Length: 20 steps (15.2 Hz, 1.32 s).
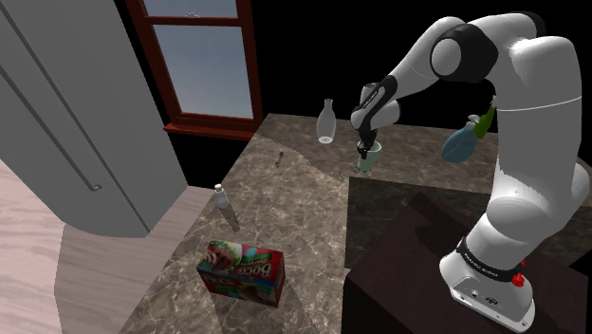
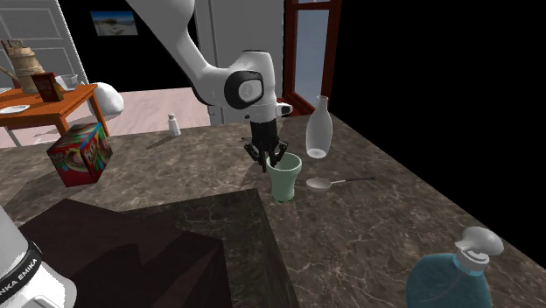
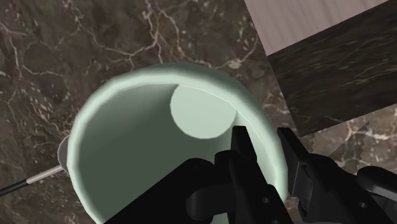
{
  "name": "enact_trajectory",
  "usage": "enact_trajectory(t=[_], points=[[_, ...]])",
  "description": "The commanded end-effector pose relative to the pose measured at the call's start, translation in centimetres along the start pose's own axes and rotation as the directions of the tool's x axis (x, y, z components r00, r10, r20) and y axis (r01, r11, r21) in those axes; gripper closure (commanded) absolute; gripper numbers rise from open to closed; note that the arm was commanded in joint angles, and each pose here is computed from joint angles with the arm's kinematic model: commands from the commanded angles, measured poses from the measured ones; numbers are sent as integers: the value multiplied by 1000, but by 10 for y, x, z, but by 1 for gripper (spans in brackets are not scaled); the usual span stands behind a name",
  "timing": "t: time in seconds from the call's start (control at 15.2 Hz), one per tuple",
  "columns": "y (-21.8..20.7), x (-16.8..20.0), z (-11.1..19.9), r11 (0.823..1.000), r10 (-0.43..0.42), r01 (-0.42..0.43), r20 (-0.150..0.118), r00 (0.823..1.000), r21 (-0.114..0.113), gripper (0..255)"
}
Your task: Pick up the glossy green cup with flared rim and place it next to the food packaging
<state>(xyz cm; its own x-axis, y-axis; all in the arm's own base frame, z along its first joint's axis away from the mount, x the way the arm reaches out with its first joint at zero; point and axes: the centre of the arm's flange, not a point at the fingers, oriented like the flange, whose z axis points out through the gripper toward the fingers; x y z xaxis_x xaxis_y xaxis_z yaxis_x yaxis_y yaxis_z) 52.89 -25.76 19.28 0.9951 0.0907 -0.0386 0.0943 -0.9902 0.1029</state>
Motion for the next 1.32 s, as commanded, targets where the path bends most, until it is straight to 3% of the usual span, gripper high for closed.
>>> enact_trajectory(t=[0.0,1.25], points=[[0,0,-5,1000,0,0,1,1000,1,255],[11,-4,-105,1000,0,0,1,1000,1,255]])
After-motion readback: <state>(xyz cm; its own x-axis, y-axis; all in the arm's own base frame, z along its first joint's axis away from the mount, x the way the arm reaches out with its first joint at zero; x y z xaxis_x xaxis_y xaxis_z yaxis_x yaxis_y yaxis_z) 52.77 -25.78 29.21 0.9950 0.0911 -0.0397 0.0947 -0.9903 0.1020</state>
